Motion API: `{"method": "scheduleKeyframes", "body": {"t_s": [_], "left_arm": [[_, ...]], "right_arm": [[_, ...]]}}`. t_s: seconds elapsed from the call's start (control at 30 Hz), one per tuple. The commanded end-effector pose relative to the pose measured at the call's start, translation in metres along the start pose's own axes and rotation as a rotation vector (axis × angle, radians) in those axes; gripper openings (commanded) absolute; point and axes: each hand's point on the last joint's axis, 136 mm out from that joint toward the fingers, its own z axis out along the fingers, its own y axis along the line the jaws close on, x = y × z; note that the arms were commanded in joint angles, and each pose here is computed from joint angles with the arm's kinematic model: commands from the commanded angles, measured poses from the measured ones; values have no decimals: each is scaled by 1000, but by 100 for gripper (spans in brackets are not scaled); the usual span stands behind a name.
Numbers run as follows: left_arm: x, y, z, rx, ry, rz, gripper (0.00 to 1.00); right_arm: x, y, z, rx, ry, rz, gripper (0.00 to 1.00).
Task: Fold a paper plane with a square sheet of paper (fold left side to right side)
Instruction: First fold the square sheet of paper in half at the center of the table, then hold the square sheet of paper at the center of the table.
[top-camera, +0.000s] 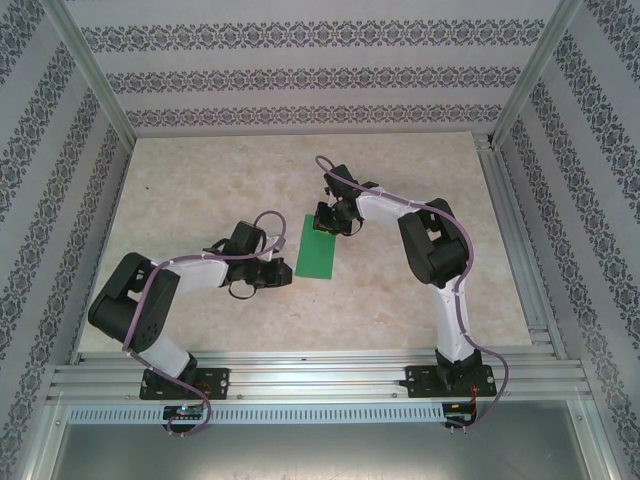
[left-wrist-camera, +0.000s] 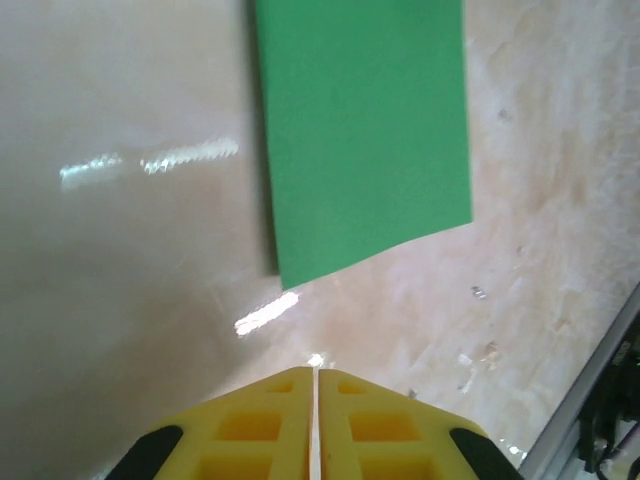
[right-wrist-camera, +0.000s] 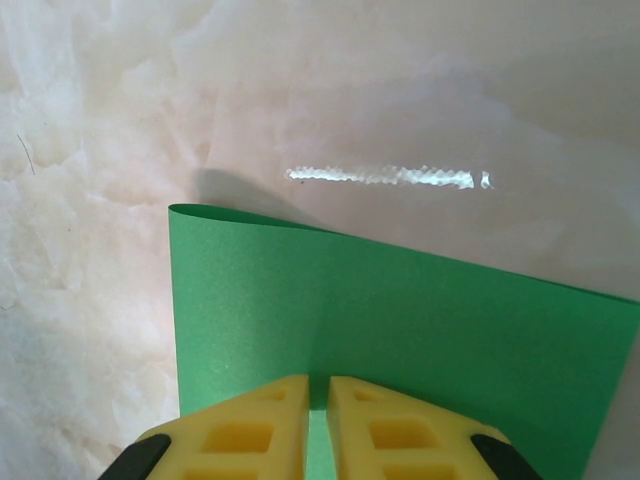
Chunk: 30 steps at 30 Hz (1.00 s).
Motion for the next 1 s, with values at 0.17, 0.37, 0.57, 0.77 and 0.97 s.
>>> {"method": "scheduleKeyframes", "body": {"t_s": [0.17,0.37,0.57,0.77,0.97], "left_arm": [[-63,-50,-13,130,-71,46,12],[-60,-30,16,150,-39,-14,10],[-50,-10,33,132,-14,-56,10],[-28,19,43,45,33,-82,9],[-11,35,49,-19,69,-87,9]], "right_arm": [[6,-18,18,52,21,-4,15],[8,-15,18,47,23,-11,15],[8,-11,17,35,26,-16,16],[-7,12,-6,-15,-24,-44,16],[-16,45,-35,-108,-86,-57,16]]}}
